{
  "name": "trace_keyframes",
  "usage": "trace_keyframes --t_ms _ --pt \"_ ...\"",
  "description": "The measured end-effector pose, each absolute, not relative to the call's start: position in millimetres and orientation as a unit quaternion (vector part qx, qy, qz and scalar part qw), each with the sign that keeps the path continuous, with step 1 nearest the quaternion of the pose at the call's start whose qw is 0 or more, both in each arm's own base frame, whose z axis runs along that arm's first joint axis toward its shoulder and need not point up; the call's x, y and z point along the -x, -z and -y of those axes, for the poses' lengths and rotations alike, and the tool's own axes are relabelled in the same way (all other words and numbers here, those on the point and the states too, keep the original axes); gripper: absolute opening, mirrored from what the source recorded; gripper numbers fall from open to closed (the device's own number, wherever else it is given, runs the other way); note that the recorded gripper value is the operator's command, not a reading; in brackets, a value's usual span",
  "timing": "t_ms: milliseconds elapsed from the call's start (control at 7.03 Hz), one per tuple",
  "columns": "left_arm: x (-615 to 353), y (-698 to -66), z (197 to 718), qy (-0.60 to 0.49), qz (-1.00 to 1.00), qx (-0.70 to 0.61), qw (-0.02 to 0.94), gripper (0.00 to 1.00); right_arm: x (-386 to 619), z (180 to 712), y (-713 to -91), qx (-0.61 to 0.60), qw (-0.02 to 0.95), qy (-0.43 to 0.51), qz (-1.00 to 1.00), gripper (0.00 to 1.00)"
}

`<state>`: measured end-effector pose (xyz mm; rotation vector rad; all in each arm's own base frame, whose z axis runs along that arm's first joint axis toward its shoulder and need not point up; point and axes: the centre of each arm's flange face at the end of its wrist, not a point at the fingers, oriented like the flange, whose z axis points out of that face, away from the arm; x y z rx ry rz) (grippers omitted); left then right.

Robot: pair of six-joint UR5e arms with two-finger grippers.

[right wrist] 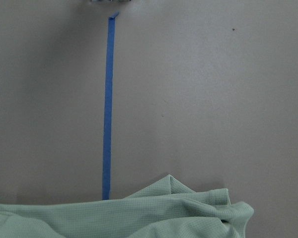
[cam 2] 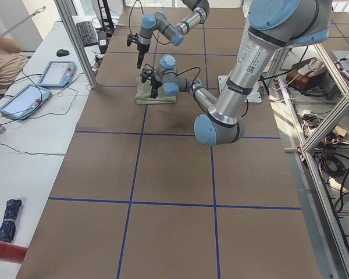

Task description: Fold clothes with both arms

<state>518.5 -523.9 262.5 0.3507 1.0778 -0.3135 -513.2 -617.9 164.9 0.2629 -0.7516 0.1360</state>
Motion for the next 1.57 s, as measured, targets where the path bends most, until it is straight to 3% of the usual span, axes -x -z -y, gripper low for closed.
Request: trace_keyframes --t_ms 711,854,996,1138,1565 --pt "-533.2 -292.2 569.7 0.196 -0.499 -0.179 0.825 0.74 498.5 614.3 -177.7 -0.119 0.917 -0.060 0.375 1.00" --pt "-537.8 -295.4 573.4 0.196 -0.497 -0.177 0.826 0.64 496.7 612.4 -178.2 -0.120 0.917 -0.060 0.376 1.00" --pt "-543.5 -298.7 577.2 0.196 -0.497 -0.177 0.826 0.25 495.7 611.3 -178.0 -0.121 0.916 -0.060 0.377 1.00" --pt "-547.0 -300.4 579.2 0.195 -0.501 -0.179 0.824 0.00 495.2 611.0 -177.6 -0.122 0.916 -0.060 0.377 1.00" --pt "-547.6 -298.4 579.2 0.189 -0.507 -0.183 0.821 0.00 495.5 610.5 -178.1 -0.121 0.916 -0.060 0.378 1.00"
